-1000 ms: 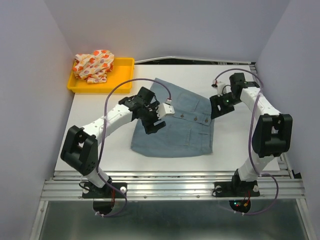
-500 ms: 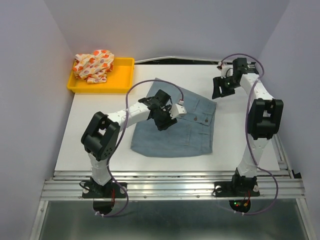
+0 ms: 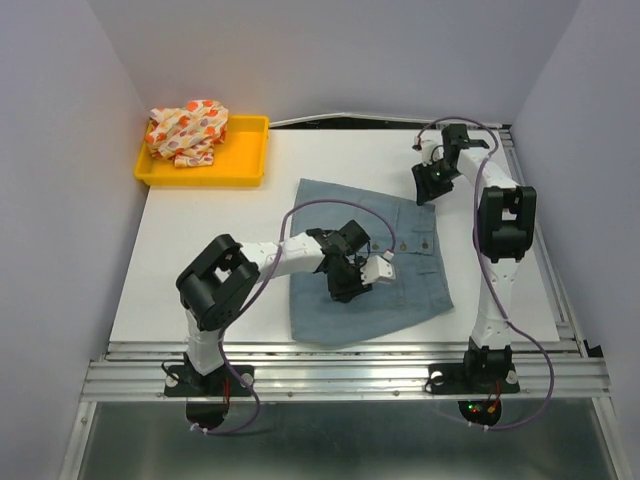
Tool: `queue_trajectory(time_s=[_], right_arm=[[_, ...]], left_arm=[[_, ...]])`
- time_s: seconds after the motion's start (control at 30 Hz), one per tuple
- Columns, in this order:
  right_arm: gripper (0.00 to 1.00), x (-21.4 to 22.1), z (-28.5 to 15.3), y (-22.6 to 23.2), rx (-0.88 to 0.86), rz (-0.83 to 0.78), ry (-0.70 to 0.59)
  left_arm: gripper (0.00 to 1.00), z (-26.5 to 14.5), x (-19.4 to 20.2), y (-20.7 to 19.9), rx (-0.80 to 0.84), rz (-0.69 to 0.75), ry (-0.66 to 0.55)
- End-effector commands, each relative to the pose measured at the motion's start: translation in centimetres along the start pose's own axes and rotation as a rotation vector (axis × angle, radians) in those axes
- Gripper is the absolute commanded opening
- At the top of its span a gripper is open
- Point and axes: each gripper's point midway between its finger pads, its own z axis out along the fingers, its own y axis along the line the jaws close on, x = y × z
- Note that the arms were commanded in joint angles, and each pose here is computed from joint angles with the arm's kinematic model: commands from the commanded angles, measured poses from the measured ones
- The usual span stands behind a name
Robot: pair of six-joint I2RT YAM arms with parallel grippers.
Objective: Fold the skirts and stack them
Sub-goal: Fold the skirt
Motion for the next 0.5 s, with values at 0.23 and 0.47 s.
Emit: queue_trajectory(time_s=[0.23,0.47], right_arm=[[0.37,0.6,0.9,3.4,-0.071,-0.195,0.057],[0.48,-1.8,-1.6,3.4,-0.045,-0.235,0.001]], left_arm=[[0.63,-6.1,-5.5,-1.6,0.165,-0.117,-0.215],[0.74,-14.1,-5.3,16.4,-0.143,-0.176,-0.292]])
